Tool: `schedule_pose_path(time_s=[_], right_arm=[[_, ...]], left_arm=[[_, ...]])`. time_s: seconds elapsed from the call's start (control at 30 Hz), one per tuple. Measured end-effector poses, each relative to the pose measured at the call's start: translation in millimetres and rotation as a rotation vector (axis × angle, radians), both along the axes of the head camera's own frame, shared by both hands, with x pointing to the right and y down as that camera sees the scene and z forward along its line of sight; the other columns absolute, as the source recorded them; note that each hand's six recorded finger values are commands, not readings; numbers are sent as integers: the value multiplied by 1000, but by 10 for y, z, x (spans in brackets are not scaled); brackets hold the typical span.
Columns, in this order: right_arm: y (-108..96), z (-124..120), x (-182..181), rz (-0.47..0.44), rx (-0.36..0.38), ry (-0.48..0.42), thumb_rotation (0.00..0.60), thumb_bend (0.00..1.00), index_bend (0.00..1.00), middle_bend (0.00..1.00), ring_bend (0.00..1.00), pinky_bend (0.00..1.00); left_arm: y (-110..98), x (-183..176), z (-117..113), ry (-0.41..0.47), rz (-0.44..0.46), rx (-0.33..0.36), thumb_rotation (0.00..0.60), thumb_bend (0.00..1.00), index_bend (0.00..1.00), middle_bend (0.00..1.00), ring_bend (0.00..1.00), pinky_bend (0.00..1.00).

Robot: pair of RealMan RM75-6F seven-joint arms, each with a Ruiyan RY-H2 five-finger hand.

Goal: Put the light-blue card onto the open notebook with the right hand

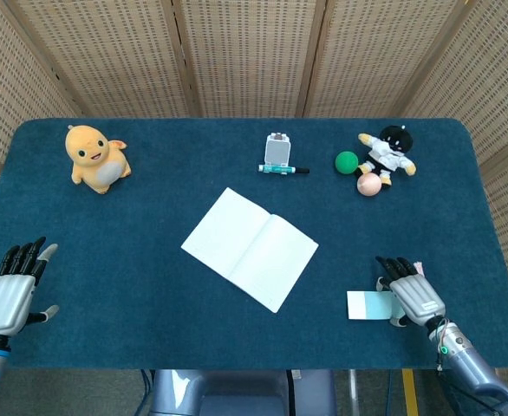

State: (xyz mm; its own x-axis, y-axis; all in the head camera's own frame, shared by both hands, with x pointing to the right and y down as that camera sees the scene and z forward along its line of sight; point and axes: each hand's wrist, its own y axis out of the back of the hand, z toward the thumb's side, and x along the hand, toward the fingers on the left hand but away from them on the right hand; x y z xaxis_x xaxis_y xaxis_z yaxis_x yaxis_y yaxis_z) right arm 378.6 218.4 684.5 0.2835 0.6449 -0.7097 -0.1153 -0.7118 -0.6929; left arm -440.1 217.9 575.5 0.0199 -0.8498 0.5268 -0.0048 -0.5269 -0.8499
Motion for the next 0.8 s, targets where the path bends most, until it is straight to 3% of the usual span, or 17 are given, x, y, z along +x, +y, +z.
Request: schedule_pose_path(time_s=[0.23, 0.43, 0.63, 0.8], right_arm=[[-59, -67, -39, 1, 23, -18, 600, 53, 631, 0, 0, 45], [-251, -211, -147, -6, 78, -50, 600, 53, 631, 0, 0, 45], [-599, -442, -397, -53, 169, -80, 600, 53, 631, 0, 0, 45], [-946, -597, -816, -155, 222, -74, 600, 53, 631, 0, 0, 45]], left_arm=[[-5, -8, -10, 3, -3, 3, 600, 0, 0, 0, 0, 0], [-17, -16, -16, 6, -8, 3, 600, 0, 0, 0, 0, 0], [-57, -43, -22, 12, -23, 3, 600, 0, 0, 0, 0, 0], [-94, -73, -3, 11, -39, -7, 600, 0, 0, 0, 0, 0]])
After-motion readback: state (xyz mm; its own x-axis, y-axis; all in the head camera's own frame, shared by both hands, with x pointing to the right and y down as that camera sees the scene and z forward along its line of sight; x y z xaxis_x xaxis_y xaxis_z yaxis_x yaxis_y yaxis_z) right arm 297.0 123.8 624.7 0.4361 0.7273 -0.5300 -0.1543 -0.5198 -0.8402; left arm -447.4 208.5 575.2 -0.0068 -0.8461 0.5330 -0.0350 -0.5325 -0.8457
